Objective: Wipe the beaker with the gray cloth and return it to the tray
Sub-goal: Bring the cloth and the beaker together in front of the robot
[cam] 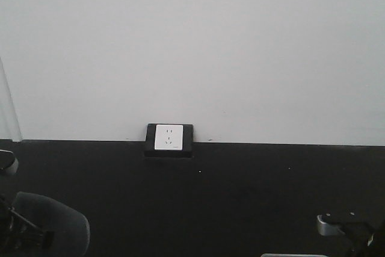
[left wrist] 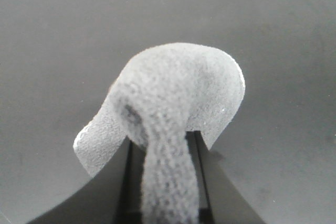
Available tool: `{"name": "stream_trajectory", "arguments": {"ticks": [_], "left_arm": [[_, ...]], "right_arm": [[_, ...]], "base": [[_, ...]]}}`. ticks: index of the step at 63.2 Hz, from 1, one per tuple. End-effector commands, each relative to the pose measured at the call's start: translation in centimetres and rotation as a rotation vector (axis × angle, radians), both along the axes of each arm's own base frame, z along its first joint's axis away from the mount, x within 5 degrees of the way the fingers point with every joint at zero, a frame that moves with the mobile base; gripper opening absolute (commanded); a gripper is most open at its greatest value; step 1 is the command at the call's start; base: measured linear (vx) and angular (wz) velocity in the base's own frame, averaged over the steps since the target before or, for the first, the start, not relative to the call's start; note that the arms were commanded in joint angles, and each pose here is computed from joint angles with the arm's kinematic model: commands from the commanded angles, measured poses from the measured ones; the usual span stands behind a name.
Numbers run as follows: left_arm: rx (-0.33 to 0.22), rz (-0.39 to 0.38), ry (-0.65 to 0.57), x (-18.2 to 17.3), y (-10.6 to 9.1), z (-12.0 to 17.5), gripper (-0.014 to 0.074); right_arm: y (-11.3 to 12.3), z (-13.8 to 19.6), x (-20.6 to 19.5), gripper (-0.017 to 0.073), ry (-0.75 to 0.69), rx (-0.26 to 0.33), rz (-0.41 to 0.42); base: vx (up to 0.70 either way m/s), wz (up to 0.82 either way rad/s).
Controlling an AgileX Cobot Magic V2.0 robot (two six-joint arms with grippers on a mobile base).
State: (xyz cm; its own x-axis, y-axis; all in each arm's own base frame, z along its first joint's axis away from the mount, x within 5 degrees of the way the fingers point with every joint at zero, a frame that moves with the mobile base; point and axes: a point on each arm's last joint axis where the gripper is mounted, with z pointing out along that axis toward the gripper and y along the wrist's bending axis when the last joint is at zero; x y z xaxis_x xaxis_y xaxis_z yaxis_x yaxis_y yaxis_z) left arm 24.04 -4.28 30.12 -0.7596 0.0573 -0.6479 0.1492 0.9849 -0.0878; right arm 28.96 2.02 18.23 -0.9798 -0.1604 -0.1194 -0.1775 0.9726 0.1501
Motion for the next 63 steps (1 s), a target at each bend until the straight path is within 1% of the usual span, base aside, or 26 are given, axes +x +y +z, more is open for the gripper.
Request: {"name": "stream_trajectory", "arguments": {"ticks": [1, 14, 28, 36, 40, 45, 50, 52, 53, 57, 59, 63], "left_arm": [[-0.022, 0.002, -0.109, 0.2, -0.2, 1.8, -0.0006], [-0.022, 0.002, -0.110, 0.2, -0.2, 1.8, -0.0006], [-0.022, 0.002, -0.111, 0.2, -0.2, 1.8, -0.0006], [-0.026, 0.004, -0.126, 0.3, -0.2, 2.0, -0.0006], [-0.032, 0.005, -0.146, 0.4, -0.2, 2.5, -0.0006], [-0.070, 0.011, -0.173, 0.6, -0.4, 3.6, -0.0005], [-0.149, 0.004, -0.211, 0.7, -1.0, 5.4, -0.0004], [-0.171, -0.016, -0.230, 0.8, -1.4, 6.1, -0.0003], [-0.192, -0.025, -0.237, 0.8, -1.7, 6.5, -0.0003], [-0.231, -0.080, -0.280, 0.9, -2.7, 8.0, -0.0002], [-0.257, -0.109, -0.293, 0.9, -3.4, 8.6, -0.0001], [-0.337, -0.155, -0.311, 1.1, -4.8, 9.9, 0.0000]], "right_arm": [[0.1, 1.7, 0.4, 0.0324, -0.070, 0.013, -0.005], [0.3, 1.7, 0.1, 0.0130, -0.028, 0.036, -0.011], [0.4, 1.7, 0.1, -0.0013, -0.027, 0.040, -0.014], [0.4, 1.8, 0.1, -0.0012, -0.033, 0.042, -0.016], [0.5, 2.2, 0.1, -0.0012, -0.055, 0.057, -0.027], [0.8, 3.3, 0.0, -0.0011, -0.107, 0.094, -0.043], [1.2, 5.1, -0.2, -0.0011, -0.201, 0.150, -0.035], [1.5, 5.9, -0.3, -0.0011, -0.240, 0.183, -0.036], [1.6, 6.2, -0.3, -0.0011, -0.263, 0.197, -0.036], [2.0, 7.9, -0.7, -0.0011, -0.343, 0.249, -0.031], [2.3, 8.6, -0.9, -0.0011, -0.372, 0.289, -0.039], [3.4, 10.1, -1.5, -0.0011, -0.428, 0.345, -0.032]], "base": [[0.00, 0.00], [0.00, 0.00], [0.00, 0.00], [0.00, 0.00], [0.00, 0.00], [0.00, 0.00], [0.00, 0.00], [0.00, 0.00], [0.00, 0.00], [0.00, 0.00], [0.00, 0.00], [0.00, 0.00]]}}
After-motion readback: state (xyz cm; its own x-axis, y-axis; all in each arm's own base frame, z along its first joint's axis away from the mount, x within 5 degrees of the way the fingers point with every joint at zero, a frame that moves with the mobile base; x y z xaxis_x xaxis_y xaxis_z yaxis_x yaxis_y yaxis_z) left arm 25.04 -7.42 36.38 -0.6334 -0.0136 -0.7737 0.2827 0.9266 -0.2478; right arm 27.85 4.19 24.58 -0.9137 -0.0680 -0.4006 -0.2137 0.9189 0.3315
